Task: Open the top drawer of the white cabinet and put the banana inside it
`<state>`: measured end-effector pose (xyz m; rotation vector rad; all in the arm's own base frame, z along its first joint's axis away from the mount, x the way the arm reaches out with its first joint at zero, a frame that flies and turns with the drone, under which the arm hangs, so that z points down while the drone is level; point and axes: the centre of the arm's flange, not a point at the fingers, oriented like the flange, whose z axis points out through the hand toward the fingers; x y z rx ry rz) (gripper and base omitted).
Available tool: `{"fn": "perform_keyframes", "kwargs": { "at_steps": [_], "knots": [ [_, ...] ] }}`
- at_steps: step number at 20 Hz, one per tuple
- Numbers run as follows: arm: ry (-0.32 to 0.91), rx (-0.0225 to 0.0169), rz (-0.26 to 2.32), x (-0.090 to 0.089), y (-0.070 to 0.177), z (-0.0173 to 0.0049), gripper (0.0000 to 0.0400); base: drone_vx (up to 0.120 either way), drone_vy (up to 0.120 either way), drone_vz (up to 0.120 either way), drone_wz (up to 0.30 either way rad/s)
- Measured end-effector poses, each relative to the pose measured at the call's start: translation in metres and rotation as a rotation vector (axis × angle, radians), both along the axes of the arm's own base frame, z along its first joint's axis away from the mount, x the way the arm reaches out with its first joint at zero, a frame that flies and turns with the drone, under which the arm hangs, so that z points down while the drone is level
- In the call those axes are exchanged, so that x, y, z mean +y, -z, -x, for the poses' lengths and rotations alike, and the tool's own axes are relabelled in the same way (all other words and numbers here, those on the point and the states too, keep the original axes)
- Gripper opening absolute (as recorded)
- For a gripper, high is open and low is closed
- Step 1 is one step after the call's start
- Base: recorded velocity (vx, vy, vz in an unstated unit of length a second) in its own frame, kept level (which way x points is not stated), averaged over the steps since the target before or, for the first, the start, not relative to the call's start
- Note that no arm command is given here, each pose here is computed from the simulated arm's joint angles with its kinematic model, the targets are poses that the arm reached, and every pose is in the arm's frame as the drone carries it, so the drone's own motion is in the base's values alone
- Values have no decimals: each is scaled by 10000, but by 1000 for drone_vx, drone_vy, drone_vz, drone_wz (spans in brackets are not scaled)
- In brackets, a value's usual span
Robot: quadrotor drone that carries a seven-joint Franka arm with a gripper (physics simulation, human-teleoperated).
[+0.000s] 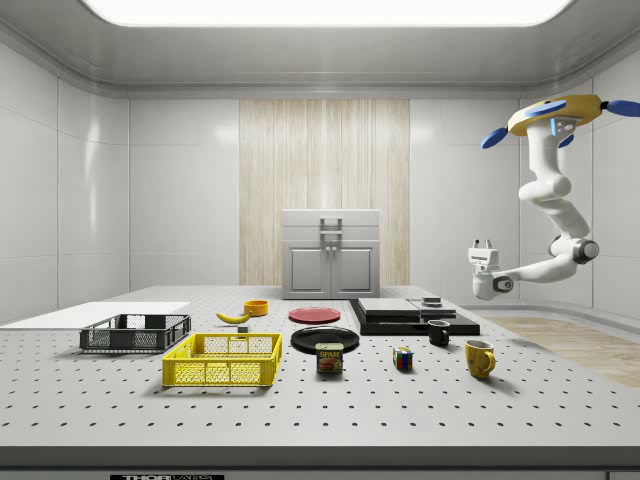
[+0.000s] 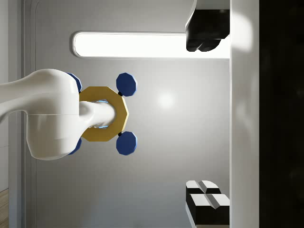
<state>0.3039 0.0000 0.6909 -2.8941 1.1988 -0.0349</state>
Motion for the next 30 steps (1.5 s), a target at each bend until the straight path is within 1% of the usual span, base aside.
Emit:
{"fn": "perform_keyframes", "kwargs": {
  "at_steps": [9,15,20,21,23,25,27,30],
  "knots": [
    [0,-69,15,1,-4,6,400,120,-116,0,0],
    [1,-114,48,5,-5,11,400,120,0,0,0],
    [2,-152,118,12,-4,15,400,0,0,0,0],
    [21,-139,-780,-68,2,13,400,0,0,0,0],
    [-25,-66,-4106,-389,89,7,400,0,0,0,0],
    [-73,-1,-7096,-642,249,0,400,0,0,0,0],
    [-114,48,-9494,-804,424,-7,400,0,0,100,0],
    [-159,95,-12009,-925,640,-15,400,53,-13,120,0]
  ]
}}
